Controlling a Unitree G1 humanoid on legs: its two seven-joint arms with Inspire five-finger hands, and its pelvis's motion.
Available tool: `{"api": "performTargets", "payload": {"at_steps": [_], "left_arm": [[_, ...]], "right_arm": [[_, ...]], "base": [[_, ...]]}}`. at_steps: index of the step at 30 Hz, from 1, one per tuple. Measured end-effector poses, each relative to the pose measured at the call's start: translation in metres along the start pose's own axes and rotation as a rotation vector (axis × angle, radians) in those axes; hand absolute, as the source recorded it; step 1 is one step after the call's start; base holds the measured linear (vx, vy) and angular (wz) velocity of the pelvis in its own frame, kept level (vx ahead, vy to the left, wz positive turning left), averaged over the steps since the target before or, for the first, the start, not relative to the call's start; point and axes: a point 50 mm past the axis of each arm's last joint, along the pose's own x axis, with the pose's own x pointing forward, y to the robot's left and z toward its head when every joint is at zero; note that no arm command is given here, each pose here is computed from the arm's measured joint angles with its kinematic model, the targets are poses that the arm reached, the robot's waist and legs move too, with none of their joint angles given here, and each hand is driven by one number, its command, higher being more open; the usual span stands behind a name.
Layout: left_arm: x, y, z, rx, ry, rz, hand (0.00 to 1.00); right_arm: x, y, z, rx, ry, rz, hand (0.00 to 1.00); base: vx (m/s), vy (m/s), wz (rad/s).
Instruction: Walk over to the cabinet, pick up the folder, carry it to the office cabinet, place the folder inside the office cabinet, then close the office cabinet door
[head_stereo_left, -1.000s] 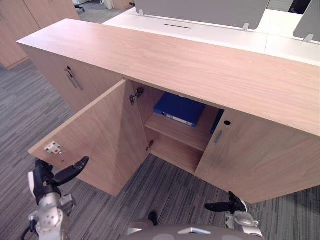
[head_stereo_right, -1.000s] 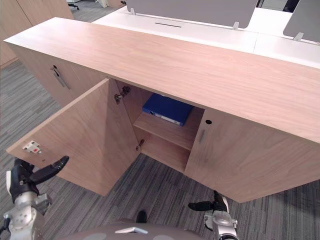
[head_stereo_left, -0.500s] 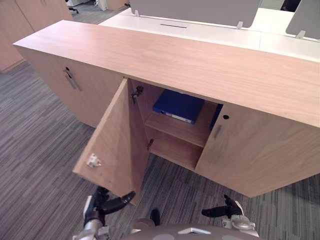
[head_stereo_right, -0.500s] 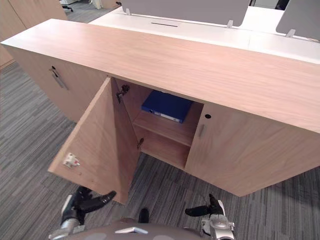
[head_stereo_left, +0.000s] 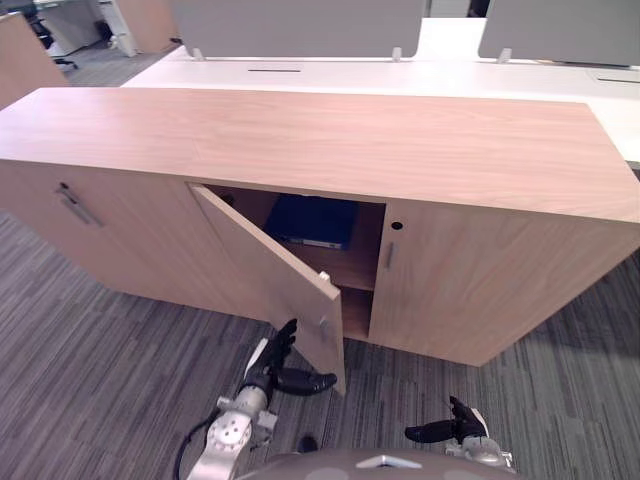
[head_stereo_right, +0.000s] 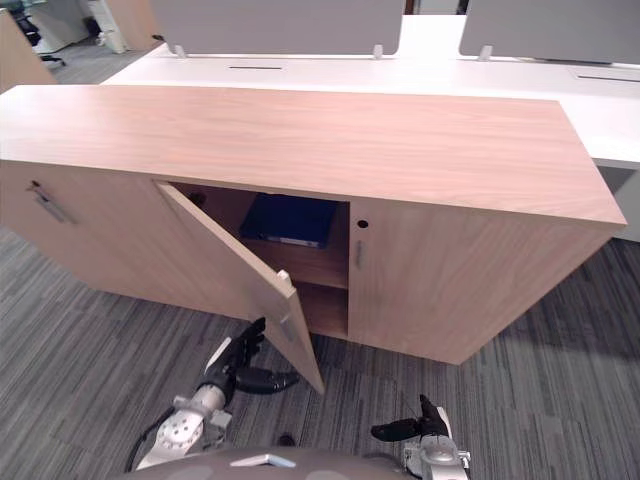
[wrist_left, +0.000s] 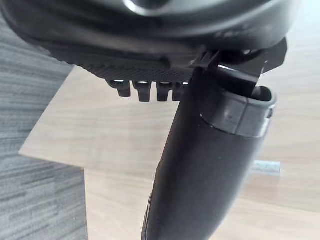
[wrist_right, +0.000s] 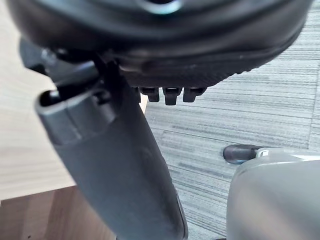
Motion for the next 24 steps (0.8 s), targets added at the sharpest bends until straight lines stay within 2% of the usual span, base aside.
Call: {"api": "performTargets", "payload": {"at_steps": [4, 12, 24], "left_arm": [[0.015, 0.007, 0.007, 0.072, -0.003, 0.044, 1.00], [0.037, 0.025, 0.011, 0.093, 0.051, 0.179, 1.00], [0.029, 0.037, -0.016, 0.058, 0.169, 0.263, 1.00]], "right_arm": [[0.000, 0.001, -0.005, 0.001, 0.020, -0.007, 1.00], [0.000, 0.002, -0.001, 0.008, 0.014, -0.021, 1.00], [-0.001, 0.004, -0.012, 0.024, 0.062, -0.029, 1.00]], "base": [[0.06, -0.012, -0.14], [0.02, -0.022, -0.18], [-0.06, 0.015, -0.29]]}}
